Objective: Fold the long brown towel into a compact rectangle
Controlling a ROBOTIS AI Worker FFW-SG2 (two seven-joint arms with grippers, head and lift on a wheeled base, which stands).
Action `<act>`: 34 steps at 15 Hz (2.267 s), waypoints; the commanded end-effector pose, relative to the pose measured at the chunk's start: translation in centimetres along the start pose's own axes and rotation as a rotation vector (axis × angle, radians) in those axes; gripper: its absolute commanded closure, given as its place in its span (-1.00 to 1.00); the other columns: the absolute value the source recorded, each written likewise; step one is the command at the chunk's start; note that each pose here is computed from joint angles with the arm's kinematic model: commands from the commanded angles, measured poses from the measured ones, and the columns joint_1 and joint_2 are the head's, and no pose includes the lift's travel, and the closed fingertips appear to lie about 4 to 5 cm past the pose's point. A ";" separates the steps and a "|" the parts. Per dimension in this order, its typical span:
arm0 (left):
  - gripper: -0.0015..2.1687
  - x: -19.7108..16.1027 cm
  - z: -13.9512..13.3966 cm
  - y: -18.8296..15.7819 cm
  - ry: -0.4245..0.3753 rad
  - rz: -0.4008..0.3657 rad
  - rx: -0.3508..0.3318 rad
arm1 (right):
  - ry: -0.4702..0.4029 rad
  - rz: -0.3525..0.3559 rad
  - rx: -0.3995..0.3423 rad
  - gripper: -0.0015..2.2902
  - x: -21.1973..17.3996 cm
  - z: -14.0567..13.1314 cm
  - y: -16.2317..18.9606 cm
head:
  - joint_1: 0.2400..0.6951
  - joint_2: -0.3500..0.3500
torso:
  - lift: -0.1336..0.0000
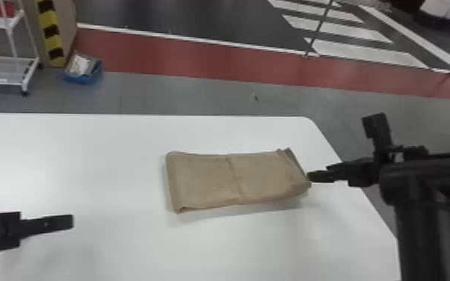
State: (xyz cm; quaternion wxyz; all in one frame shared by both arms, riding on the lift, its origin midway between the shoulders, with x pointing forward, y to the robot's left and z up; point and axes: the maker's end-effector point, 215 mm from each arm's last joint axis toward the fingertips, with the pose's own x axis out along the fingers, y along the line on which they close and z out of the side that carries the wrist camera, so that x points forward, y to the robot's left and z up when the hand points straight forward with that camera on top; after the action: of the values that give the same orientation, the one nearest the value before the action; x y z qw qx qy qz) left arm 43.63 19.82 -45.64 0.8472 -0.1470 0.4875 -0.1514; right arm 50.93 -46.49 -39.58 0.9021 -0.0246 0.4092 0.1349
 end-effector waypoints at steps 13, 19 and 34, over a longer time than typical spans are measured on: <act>-0.86 0.2 -0.5 -0.7 0.005 -0.023 -0.008 | 0.066 0.030 0.208 -0.78 4.6 1.3 3.3 | 1.00 -0.75 | -0.85; -0.86 0.2 -0.7 -0.6 0.007 -0.025 -0.014 | 0.093 0.010 0.196 -0.78 5.5 0.5 2.7 | 1.00 -0.73 | -0.85; -0.86 0.4 -1.0 -0.1 0.012 -0.026 -0.024 | 0.092 -0.017 0.185 -0.33 6.6 0.3 2.5 | 1.00 -0.72 | -0.85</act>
State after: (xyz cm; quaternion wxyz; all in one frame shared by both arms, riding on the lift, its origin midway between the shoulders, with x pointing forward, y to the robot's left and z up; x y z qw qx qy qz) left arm 42.94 19.81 -46.40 0.8413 -0.1570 0.4933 -0.1555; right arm 54.68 -42.58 -44.18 0.8813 0.0440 0.4623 0.0874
